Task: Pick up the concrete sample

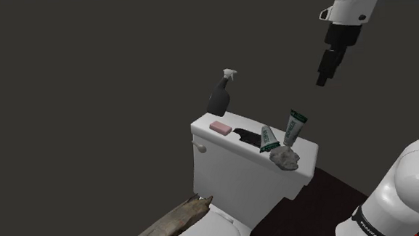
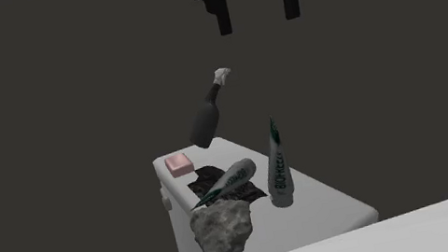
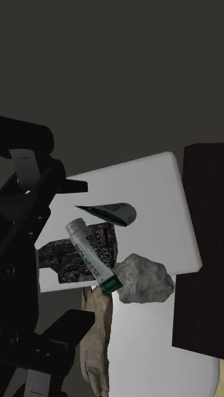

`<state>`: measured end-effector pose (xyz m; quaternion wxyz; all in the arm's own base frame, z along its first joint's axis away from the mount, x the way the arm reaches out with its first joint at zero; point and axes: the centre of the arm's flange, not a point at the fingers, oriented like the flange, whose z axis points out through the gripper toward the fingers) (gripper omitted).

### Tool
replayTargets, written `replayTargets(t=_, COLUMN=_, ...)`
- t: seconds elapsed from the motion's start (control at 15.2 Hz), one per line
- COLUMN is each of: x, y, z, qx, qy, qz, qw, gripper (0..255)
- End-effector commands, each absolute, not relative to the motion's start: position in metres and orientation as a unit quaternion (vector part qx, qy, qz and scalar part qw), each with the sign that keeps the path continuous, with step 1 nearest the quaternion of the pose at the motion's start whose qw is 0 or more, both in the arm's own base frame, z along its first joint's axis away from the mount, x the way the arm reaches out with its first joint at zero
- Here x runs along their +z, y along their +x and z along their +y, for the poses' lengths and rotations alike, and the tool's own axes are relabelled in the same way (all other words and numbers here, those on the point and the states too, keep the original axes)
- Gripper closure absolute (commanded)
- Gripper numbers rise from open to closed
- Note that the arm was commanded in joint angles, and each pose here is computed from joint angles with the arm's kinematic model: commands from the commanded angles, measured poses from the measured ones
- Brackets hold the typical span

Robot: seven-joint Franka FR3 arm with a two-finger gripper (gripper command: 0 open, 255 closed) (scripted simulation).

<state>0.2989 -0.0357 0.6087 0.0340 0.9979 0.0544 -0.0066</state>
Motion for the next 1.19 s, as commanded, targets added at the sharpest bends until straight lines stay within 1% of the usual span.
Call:
replayTargets(t=0.0, x=0.609, y=0.299, z=-0.036, qx=-0.007, qy=0.998, qz=0.054, qw=0.034, gripper=0)
replayTargets(t=0.59, x=0.489, y=0.374, z=-0.044, qx=-0.132, qy=0.96, qz=0.228, qw=-0.094, gripper=0)
replayTargets(t=1.12, x=0.372, y=0.406, z=-0.009, qx=-0.237, qy=0.875, qz=0.371, qw=-0.204, gripper=0)
